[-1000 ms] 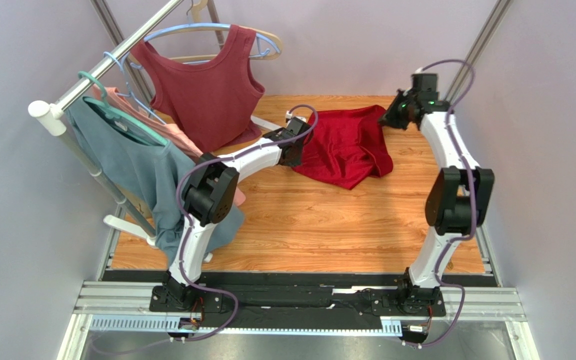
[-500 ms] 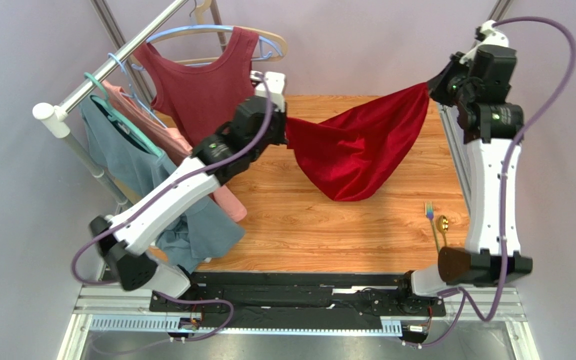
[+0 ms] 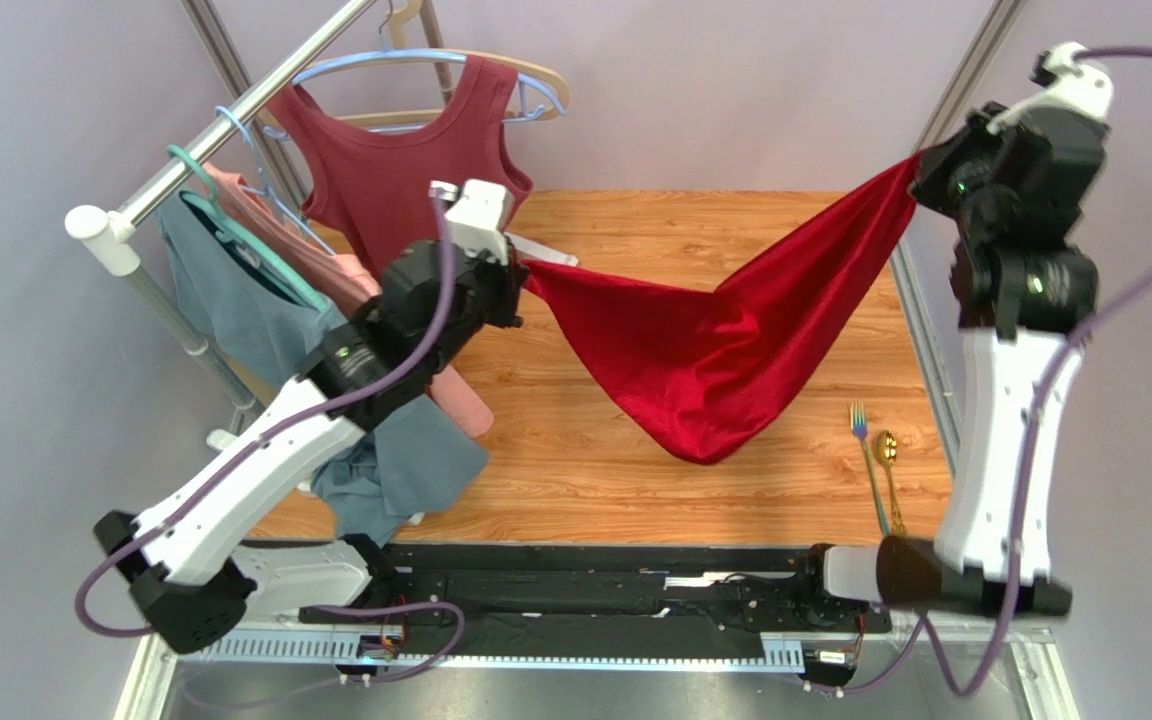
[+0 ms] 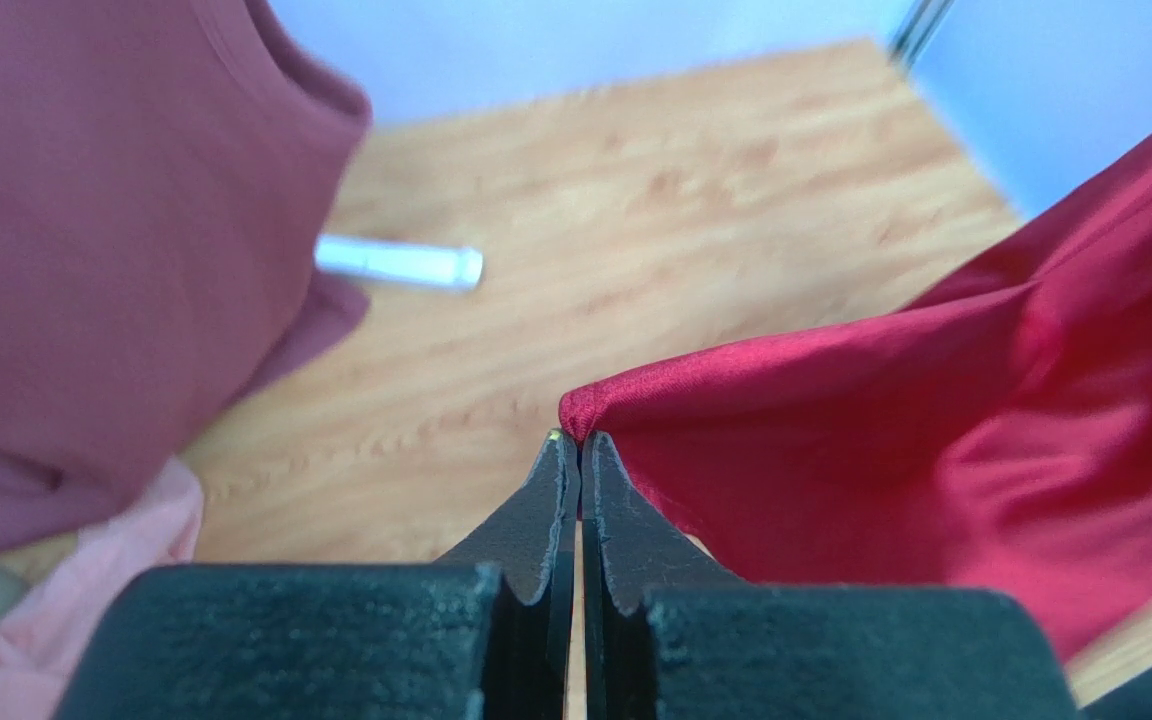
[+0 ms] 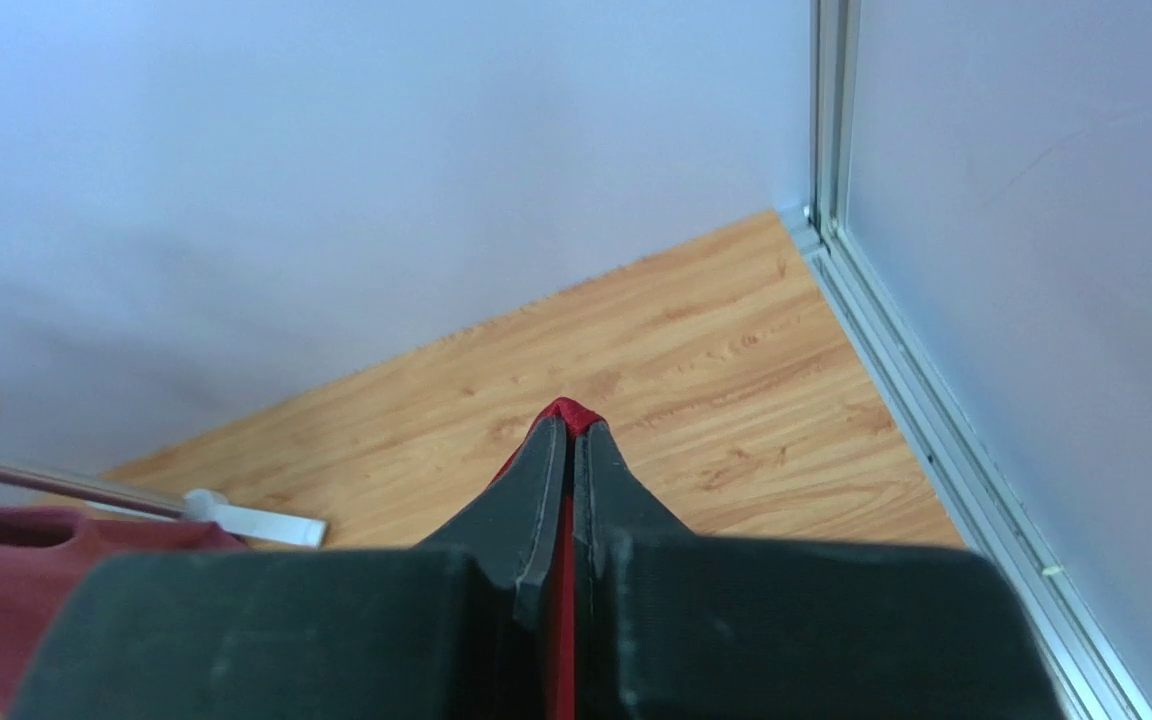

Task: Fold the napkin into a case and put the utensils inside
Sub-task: Flatten out the crumpled napkin at the center of the board, then pick up the crumpled napkin from the center of the board.

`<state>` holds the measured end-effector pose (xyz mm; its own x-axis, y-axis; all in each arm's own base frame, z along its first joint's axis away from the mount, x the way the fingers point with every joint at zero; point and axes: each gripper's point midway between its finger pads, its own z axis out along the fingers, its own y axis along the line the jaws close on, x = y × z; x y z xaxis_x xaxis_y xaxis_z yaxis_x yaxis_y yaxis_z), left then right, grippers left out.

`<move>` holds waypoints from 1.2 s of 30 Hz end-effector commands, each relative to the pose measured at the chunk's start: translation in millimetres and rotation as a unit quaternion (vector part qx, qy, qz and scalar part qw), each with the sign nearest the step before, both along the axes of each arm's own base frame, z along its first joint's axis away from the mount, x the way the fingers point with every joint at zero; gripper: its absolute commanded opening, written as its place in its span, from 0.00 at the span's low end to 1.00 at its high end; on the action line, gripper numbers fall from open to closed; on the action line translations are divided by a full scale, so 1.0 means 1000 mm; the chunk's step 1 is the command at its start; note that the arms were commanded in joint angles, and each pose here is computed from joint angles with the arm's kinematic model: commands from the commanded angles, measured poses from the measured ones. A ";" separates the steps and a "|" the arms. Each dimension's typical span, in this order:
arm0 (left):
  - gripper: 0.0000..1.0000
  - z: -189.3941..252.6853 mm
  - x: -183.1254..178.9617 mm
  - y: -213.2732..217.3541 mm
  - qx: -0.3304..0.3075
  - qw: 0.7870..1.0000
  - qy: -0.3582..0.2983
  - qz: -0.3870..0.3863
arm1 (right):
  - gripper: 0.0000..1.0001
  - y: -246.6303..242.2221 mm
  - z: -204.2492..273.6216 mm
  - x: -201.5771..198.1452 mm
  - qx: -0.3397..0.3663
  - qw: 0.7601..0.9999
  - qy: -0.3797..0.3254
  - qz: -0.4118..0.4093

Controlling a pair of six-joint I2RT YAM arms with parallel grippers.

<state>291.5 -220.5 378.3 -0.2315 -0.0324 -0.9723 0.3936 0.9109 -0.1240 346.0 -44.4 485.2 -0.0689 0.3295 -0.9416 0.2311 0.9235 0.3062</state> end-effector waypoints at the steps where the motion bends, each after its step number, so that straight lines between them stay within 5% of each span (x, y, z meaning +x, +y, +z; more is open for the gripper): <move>1: 0.00 -0.078 0.023 -0.021 0.061 0.995 0.079 0.013 | 0.00 -0.026 -0.090 0.108 0.013 0.995 0.104 0.007; 4: 0.00 -0.120 0.046 -0.041 0.076 0.992 0.097 0.022 | 0.04 -0.032 -0.159 0.170 0.047 0.983 0.173 0.030; 6: 0.00 -0.155 0.059 -0.053 0.102 0.987 0.124 0.028 | 0.39 -0.020 -0.153 0.189 0.065 0.981 0.175 0.062; 7: 0.00 -0.162 0.065 -0.053 0.112 0.984 0.129 0.043 | 0.57 -0.016 -0.206 0.192 0.092 0.961 0.254 0.063; 12: 0.00 -0.187 0.079 -0.059 0.133 0.979 0.144 0.061 | 0.71 -0.007 -0.258 0.145 0.091 0.926 0.366 -0.011; 13: 0.00 -0.189 0.079 -0.052 0.139 0.976 0.147 0.080 | 0.73 -0.003 -0.302 0.120 0.097 0.901 0.421 -0.020; 20: 0.00 -0.194 0.079 -0.037 0.164 0.969 0.147 0.109 | 0.67 0.060 -0.362 -0.007 0.179 0.873 0.453 0.037; 25: 0.00 -0.202 0.073 -0.041 0.145 0.972 0.158 0.095 | 0.35 0.052 -0.400 -0.076 0.163 0.860 0.483 -0.012; 36: 0.00 -0.187 0.063 -0.054 0.107 0.979 0.163 0.057 | 0.47 0.040 -0.445 -0.091 0.147 0.843 0.513 -0.061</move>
<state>356.2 -268.1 163.2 -0.5749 0.1856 -0.7969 0.2449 0.9683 0.0488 228.6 2.0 44.7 -0.7853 0.5843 -0.2048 0.5802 0.8099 0.0856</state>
